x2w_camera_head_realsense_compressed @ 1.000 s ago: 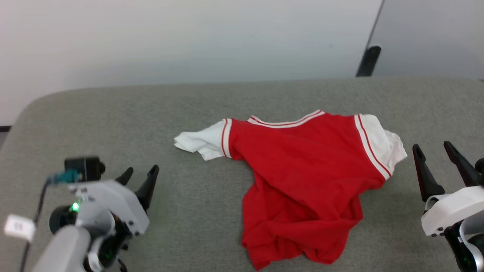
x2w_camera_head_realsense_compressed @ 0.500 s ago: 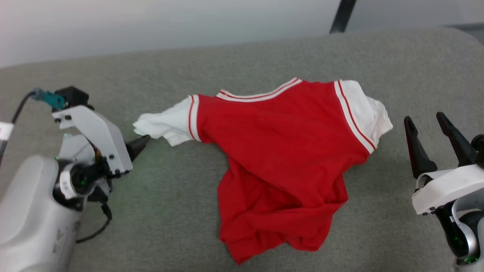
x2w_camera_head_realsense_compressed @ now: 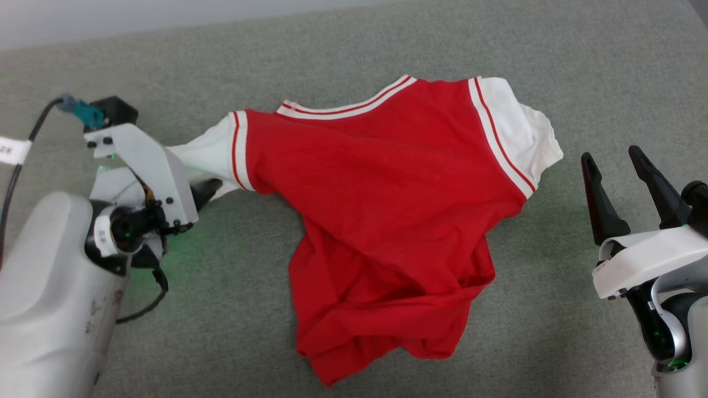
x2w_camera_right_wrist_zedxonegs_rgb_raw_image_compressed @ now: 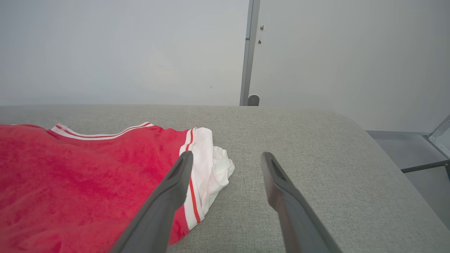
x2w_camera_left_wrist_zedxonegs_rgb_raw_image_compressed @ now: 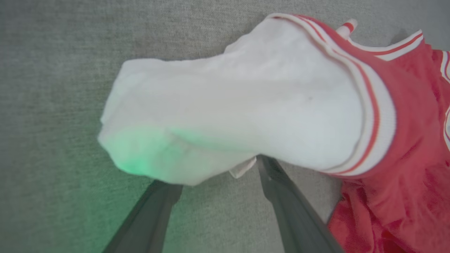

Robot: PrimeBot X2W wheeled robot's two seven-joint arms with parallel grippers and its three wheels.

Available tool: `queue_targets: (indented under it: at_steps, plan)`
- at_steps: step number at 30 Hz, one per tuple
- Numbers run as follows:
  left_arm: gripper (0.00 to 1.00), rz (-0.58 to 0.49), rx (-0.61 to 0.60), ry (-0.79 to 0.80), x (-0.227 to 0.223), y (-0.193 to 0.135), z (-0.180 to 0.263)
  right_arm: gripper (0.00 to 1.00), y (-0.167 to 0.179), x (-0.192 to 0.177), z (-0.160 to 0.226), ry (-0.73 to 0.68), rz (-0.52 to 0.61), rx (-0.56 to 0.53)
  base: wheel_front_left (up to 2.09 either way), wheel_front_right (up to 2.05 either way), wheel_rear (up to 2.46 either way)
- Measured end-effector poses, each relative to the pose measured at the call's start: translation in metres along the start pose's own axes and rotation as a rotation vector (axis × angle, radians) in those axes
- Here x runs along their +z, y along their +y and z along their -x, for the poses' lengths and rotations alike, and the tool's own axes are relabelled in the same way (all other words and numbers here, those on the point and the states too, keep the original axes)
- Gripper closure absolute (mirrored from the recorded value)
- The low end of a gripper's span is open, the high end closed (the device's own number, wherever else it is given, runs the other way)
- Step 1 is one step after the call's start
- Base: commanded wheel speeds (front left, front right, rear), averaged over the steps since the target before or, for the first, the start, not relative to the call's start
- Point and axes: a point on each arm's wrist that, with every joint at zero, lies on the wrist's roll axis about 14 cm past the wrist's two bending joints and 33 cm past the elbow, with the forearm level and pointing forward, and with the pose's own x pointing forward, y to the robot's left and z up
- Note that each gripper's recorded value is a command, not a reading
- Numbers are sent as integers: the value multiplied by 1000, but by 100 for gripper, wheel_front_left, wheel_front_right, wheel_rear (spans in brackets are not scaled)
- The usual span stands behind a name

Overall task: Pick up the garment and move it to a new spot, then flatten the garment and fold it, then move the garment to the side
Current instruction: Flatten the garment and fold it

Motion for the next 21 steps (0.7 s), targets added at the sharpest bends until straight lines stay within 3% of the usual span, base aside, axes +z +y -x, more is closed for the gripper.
queue_targets:
  at_steps: [6,10,11,12,14,21]
  plan:
    - [0,-67,35,48,-6,6,-18,0,-1,-9,-5,19,-7,-4,0,0,0]
    - [0,-38,43,86,-12,9,-27,0,0,-11,-8,26,-6,-1,0,0,0]
    - [22,-33,38,99,-13,9,-28,0,0,-11,-9,24,-6,0,0,0,0]
    - [56,-44,33,111,-14,9,-28,0,1,-11,-9,24,-6,1,0,0,0]
    - [100,-57,26,124,-16,10,-27,0,1,-10,-9,23,-6,3,0,0,0]
    - [100,-59,31,179,-24,17,-12,0,4,-3,-10,9,2,11,0,0,0]
